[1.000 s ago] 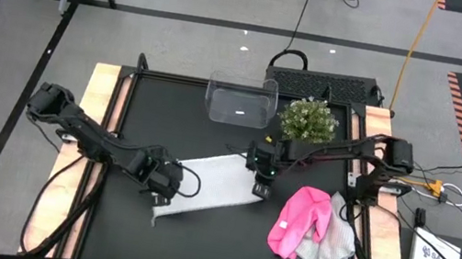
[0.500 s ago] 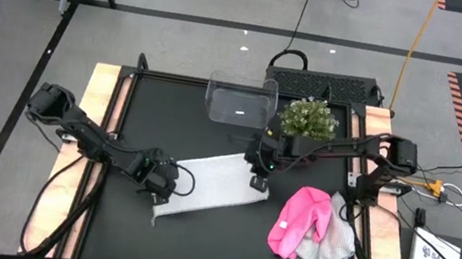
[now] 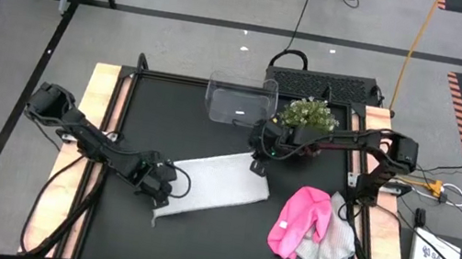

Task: Fold microfiber towels
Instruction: Fold the left gray towel

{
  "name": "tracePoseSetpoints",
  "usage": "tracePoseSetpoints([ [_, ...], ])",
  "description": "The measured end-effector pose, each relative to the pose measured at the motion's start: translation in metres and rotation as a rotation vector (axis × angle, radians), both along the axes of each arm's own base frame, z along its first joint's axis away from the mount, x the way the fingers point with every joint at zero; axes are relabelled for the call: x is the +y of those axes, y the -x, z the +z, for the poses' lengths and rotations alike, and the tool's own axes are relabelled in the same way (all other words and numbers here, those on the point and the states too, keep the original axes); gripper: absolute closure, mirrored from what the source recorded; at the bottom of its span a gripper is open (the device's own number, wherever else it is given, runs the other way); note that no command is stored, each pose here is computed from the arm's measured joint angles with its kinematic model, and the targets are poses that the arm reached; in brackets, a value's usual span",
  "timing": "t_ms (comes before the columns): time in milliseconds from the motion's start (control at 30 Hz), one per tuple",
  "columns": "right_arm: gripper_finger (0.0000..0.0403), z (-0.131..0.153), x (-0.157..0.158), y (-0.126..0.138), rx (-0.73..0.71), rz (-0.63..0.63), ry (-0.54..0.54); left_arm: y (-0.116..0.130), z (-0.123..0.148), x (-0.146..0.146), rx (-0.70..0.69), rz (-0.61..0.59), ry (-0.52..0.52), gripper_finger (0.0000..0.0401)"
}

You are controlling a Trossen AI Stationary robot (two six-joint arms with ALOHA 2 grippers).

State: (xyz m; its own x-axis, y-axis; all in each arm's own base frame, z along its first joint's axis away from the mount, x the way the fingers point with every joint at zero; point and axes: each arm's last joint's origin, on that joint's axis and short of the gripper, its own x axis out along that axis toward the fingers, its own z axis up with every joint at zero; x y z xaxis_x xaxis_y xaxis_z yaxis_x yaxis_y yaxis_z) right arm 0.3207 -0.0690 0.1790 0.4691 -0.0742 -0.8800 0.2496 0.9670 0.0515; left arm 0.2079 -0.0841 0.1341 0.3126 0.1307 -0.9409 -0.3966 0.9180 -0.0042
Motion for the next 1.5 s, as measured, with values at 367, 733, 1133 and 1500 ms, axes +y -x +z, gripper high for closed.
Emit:
tracePoseSetpoints([
  [367, 0.0289, -0.001, -0.006, 0.003, 0.011, -0.015, -0.024, -0.001, 0.000, 0.000, -0.011, 0.000, 0.005, 0.0366],
  [733, 0.0289, -0.021, -0.001, 0.018, 0.092, -0.011, -0.051, -0.001, 0.000, -0.001, -0.013, -0.001, 0.006, 0.0366],
  [1133, 0.0288, -0.020, -0.005, 0.012, 0.004, -0.044, -0.039, -0.003, 0.000, -0.001, -0.030, -0.004, 0.017, 0.0366],
  [1500, 0.0288, -0.022, -0.007, 0.011, 0.004, -0.024, -0.023, -0.003, 0.000, -0.001, -0.029, -0.007, 0.016, 0.0366],
])
